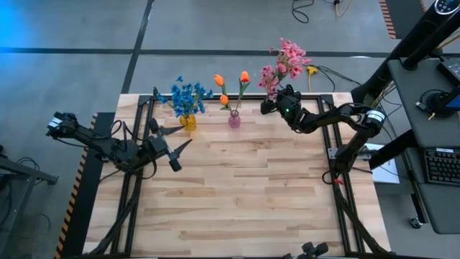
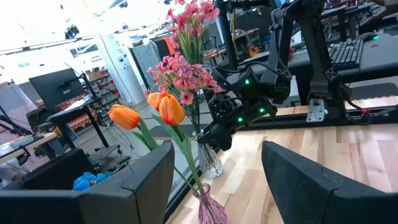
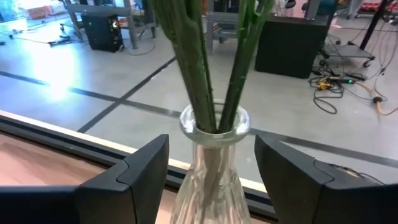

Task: Sort flowers into vase by color
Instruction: Adjust the transparent vase

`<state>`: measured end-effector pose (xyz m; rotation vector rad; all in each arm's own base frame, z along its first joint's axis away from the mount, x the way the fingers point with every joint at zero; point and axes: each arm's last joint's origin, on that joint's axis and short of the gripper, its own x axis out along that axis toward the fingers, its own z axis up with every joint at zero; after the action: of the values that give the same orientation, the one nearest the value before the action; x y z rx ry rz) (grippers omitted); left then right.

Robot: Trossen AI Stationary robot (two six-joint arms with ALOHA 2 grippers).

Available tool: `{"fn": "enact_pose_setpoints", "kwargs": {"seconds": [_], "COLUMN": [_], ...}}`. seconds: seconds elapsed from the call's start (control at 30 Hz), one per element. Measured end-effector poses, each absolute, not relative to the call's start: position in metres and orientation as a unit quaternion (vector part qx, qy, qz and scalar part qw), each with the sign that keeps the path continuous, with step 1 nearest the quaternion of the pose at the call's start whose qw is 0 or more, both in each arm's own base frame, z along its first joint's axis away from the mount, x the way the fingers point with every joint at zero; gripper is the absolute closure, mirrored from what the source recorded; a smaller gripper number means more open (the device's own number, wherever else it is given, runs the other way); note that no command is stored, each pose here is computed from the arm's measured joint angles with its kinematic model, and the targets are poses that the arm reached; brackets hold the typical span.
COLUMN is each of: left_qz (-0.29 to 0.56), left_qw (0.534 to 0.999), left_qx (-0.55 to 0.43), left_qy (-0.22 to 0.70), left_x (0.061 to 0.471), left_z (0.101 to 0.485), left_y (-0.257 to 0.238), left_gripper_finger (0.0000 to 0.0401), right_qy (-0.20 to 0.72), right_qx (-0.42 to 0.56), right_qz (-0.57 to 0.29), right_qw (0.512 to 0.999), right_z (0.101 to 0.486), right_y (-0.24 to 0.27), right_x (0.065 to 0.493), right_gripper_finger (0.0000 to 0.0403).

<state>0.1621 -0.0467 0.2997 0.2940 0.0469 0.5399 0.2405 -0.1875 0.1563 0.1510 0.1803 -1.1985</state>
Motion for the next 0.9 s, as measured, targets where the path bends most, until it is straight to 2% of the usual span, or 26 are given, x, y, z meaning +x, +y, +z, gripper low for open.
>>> {"fn": "enact_pose_setpoints", "kwargs": {"seconds": [0.9], "left_qz": [0.266], "left_qw": [0.953], "left_qx": [0.144], "left_qy": [0.023], "left_x": [0.1621], "left_z": [0.2998], "left_y": [-0.0467], "left_gripper_finger": [0.0177], "right_qy": [0.086], "right_qx": [0.075], "right_qz": [-0.545], "right_qw": [0.831], "right_z": [0.1564], "right_y": [-0.1959], "right_x": [0.2352], "right_gripper_finger": [0.0174]}}
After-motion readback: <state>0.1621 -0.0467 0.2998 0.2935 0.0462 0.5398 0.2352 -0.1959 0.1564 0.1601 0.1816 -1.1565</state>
